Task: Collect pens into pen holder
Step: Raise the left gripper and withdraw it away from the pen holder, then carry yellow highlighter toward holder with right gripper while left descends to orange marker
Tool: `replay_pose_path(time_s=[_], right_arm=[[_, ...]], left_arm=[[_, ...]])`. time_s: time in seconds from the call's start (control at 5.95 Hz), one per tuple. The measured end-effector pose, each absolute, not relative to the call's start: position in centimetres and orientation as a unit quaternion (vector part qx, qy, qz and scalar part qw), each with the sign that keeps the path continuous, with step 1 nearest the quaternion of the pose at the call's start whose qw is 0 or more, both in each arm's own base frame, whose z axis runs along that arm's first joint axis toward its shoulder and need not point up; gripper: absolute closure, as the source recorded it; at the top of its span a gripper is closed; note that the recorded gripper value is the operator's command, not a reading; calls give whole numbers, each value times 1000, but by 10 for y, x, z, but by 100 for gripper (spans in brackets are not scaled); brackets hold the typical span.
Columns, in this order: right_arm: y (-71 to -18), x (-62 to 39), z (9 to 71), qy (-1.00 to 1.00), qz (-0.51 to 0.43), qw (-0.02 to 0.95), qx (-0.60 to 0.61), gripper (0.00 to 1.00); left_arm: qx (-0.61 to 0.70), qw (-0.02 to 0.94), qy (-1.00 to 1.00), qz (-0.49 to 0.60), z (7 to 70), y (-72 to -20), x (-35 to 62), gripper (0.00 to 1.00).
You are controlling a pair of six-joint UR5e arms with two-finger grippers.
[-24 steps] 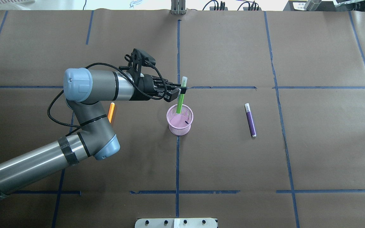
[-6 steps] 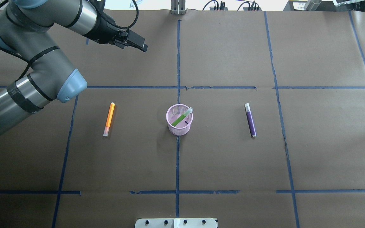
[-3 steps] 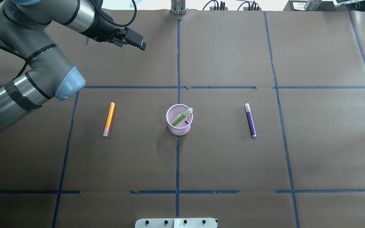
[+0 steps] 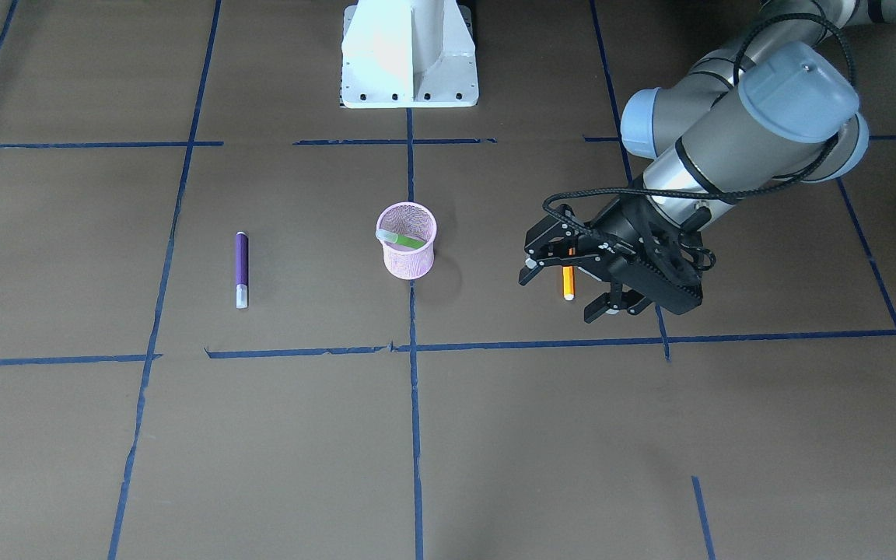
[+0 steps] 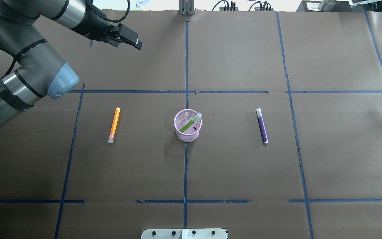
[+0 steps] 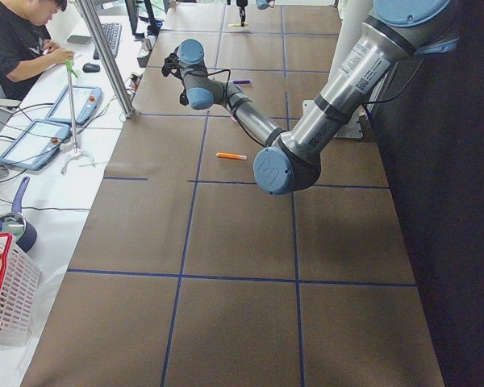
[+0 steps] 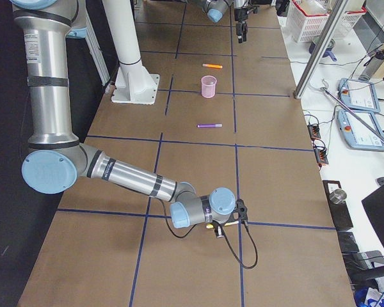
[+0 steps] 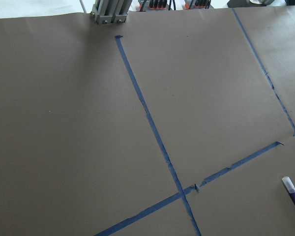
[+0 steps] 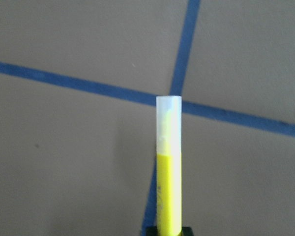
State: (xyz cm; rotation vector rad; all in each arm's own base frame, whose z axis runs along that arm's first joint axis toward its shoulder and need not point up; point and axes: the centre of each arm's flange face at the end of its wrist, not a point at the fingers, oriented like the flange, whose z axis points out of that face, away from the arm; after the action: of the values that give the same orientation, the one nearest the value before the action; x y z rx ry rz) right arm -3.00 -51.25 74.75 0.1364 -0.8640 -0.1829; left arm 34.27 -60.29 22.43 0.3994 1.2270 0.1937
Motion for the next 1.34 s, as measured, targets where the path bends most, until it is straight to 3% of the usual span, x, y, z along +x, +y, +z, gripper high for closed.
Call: replay_pose_path(time_s=[0.67, 1.34], right_arm=[[-587, -46, 534, -443, -61, 889, 100, 100], [-607, -199, 288, -496, -6, 862, 102, 100]], left_arm=[[91, 871, 453, 165, 261, -574, 342, 0], [45, 887, 399, 226, 296, -510, 430, 0]])
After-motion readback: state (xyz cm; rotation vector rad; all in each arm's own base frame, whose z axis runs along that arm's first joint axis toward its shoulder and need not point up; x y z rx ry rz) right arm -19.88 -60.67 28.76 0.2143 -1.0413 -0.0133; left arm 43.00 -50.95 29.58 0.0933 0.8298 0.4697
